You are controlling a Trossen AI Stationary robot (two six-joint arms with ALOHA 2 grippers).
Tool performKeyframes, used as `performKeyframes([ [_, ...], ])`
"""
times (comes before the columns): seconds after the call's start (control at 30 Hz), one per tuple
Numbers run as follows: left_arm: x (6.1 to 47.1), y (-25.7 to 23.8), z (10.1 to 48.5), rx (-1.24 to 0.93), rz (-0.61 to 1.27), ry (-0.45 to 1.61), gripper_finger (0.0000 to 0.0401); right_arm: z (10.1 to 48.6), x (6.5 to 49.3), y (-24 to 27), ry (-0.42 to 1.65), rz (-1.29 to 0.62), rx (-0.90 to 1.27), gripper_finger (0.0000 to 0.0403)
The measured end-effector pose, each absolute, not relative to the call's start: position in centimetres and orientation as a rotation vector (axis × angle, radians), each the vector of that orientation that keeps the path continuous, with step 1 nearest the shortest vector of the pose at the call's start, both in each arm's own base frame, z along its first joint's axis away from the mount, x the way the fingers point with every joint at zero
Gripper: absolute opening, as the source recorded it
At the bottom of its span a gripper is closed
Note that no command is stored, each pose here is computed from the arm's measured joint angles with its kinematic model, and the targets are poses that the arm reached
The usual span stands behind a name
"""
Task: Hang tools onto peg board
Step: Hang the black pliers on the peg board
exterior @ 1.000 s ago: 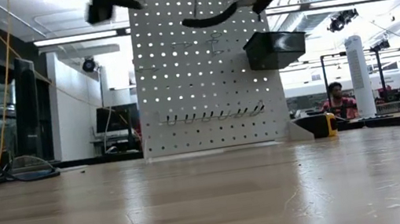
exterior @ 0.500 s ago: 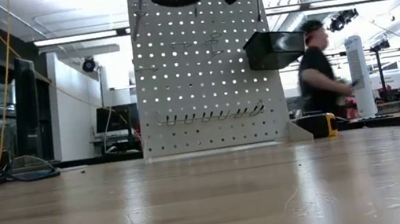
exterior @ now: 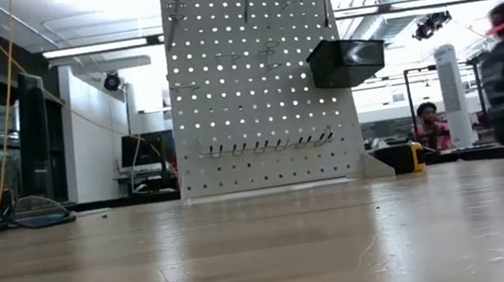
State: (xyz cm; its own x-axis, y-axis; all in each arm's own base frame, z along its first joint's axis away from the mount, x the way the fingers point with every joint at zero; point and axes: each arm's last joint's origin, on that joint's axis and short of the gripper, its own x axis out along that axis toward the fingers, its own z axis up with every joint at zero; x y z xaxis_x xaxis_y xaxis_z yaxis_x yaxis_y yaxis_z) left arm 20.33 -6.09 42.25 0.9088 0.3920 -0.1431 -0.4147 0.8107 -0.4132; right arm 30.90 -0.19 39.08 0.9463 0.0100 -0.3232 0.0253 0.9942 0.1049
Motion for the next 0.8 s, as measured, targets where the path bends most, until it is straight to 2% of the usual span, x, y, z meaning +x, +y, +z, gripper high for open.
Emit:
performKeyframes([
  [0.17, 21.6, -5.9, 42.8, -0.131, 0.47, 0.048, 0.0183, 42.4, 31.2, -1.0, 0.078, -0.032, 0.107, 0.0014],
  [0.33, 24.8, -5.5, 42.7, 0.027, 0.525, -0.008, 0.0183, 43.7, 31.5, -1.3, -0.066, -0.037, 0.134, 0.0014],
  [0.47, 26.3, -4.6, 43.8, -0.01, 0.558, -0.173, 0.0183, 44.2, 31.6, -1.3, -0.132, -0.026, 0.131, 0.0014],
  [0.67, 27.5, -3.6, 44.0, -0.126, 0.335, -0.271, 0.0184, 44.4, 31.9, -1.1, -0.167, 0.017, 0.127, 0.0014],
  [0.8, 27.9, -2.8, 44.0, -0.203, 0.302, -0.305, 0.0184, 44.5, 31.8, -1.0, -0.178, 0.062, 0.129, 0.0014],
])
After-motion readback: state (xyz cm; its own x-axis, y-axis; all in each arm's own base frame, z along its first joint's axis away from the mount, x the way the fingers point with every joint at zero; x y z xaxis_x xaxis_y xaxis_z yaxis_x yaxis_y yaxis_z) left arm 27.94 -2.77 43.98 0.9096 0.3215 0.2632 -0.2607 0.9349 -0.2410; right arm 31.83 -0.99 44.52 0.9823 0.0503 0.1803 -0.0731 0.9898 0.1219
